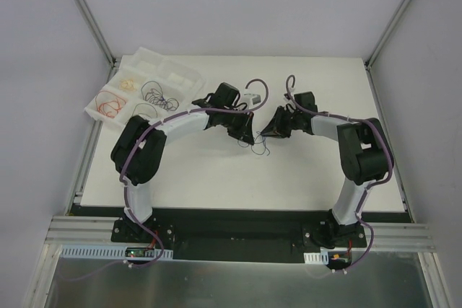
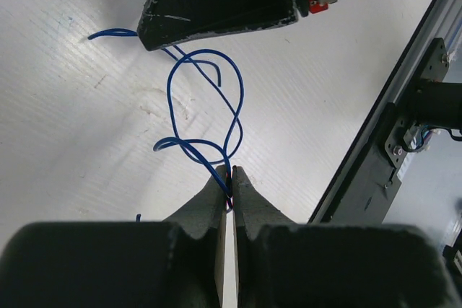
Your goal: Untangle the cables
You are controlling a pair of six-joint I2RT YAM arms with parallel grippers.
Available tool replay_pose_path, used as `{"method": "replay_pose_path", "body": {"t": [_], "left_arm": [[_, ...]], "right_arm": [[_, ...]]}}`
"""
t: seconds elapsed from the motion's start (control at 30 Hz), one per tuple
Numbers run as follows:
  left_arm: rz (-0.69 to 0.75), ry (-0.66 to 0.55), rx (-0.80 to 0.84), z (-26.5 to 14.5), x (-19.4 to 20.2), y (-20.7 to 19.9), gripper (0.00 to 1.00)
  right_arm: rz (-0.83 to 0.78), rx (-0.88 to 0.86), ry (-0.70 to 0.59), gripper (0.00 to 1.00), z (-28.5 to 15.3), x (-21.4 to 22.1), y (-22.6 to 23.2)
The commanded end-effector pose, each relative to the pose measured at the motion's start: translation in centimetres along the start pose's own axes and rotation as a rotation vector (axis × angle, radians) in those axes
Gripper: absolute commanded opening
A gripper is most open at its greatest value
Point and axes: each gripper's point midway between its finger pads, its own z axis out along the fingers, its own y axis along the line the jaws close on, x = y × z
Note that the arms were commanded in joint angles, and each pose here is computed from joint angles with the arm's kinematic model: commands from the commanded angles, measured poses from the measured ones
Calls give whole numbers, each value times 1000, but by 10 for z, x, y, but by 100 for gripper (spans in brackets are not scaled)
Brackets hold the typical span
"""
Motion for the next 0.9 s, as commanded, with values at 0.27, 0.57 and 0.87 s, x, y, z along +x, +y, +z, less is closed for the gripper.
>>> {"method": "replay_pose_path", "body": {"t": [0.27,0.57,0.87], "left_arm": [[70,-75,-13,-48,-11,-21,0],[22,-240,-162,-124,-5,2,0],[60,-431,-384,-206,1,16,0]], "right_arm": [[-12,27,-38,1,-5,-9,0],[15,148,-187,0,-21,-19,-20],[36,202,-247,0,-29,-23,-29]]}}
